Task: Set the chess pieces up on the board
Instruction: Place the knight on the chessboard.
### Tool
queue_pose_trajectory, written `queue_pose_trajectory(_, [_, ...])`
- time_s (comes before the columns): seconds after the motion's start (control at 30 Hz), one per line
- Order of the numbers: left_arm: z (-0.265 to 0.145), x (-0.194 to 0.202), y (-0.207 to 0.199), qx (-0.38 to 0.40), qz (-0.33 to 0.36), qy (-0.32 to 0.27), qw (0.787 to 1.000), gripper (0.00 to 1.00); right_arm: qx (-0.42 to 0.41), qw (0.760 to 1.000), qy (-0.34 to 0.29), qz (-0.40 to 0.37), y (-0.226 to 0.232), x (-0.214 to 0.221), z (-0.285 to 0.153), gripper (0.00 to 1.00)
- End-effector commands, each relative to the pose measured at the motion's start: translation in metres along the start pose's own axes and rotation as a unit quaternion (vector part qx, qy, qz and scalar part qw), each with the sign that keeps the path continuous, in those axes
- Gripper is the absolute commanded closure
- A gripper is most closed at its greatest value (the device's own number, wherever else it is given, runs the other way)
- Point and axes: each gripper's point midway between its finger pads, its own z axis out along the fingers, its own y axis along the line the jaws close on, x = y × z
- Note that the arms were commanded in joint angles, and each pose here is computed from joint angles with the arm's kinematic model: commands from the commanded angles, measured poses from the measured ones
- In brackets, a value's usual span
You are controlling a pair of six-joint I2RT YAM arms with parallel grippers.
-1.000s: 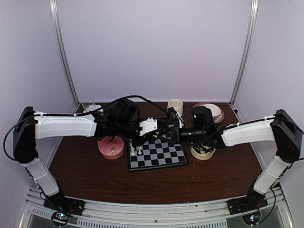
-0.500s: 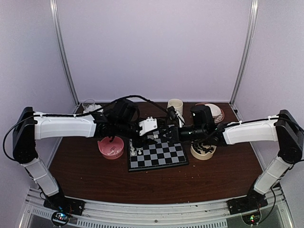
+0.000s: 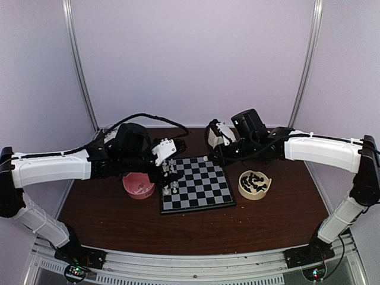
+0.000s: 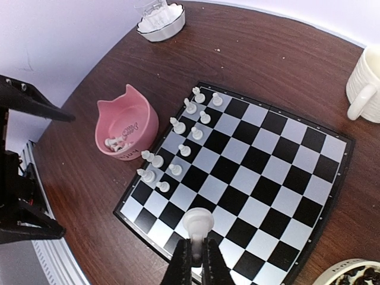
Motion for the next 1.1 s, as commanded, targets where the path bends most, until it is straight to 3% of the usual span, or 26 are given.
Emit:
queue_pose_trajectory(0.0, [-0.022, 0.007, 0.044, -0.11, -0.1, -0.013, 0.989, 0.03, 0.084, 0.991, 0.096, -0.048, -0.02, 0.032, 0.006, 1.0])
queue_pose_trajectory(0.1, [-0.039, 0.025, 0.076, -0.192, -0.194, 0.001, 0.962, 0.02, 0.105, 0.982, 0.136, -0.071, -0.02, 0.043, 0.016, 1.0])
queue_pose_trajectory(0.23, [-0.056, 0.06, 0.099, -0.24, -0.298, 0.045, 0.923, 0.03, 0.116, 0.972, 0.177, -0.097, -0.016, 0.059, 0.031, 1.0])
queue_pose_trajectory(0.53, [-0.082, 0.105, 0.106, -0.334, -0.332, 0.013, 0.882, 0.02, 0.121, 0.958, 0.227, -0.129, -0.011, 0.084, 0.059, 1.0])
queue_pose_trajectory(0.7, [-0.081, 0.124, 0.104, -0.336, -0.362, 0.042, 0.869, 0.02, 0.119, 0.954, 0.243, -0.133, -0.011, 0.094, 0.07, 1.0])
queue_pose_trajectory(1.07, [-0.086, 0.129, 0.099, -0.336, -0.38, 0.044, 0.861, 0.02, 0.13, 0.94, 0.276, -0.149, -0.013, 0.109, 0.082, 1.0])
